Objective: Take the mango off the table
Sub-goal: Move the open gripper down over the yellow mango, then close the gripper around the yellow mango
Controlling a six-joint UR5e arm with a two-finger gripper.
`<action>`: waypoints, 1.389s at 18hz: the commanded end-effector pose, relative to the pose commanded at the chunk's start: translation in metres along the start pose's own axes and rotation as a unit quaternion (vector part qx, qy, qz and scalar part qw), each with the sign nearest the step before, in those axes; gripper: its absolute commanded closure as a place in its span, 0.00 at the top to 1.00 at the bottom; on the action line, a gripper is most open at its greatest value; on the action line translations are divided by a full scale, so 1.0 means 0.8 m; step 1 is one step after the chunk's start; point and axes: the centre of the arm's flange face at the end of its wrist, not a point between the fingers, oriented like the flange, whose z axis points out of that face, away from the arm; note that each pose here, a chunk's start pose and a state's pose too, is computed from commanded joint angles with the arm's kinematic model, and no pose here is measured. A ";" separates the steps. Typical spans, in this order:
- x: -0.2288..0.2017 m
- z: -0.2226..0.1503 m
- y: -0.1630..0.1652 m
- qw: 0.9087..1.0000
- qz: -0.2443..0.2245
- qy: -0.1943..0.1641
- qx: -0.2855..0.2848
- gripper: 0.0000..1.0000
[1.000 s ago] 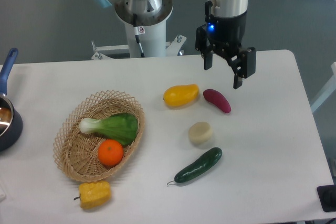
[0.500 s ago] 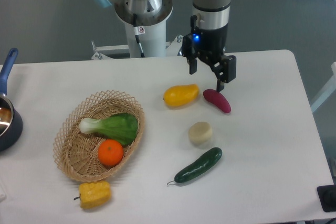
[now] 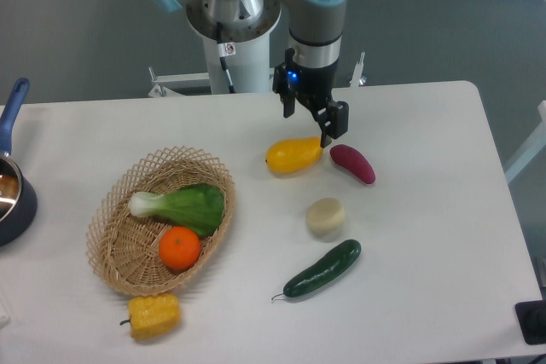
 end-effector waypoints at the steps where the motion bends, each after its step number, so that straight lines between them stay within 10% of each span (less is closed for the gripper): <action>1: 0.004 0.016 0.000 1.000 0.010 0.014 0.000 1.00; 12: 0.035 0.135 -0.011 0.998 0.014 0.062 0.004 1.00; 25: 0.034 0.158 -0.011 0.997 0.002 0.078 0.006 1.00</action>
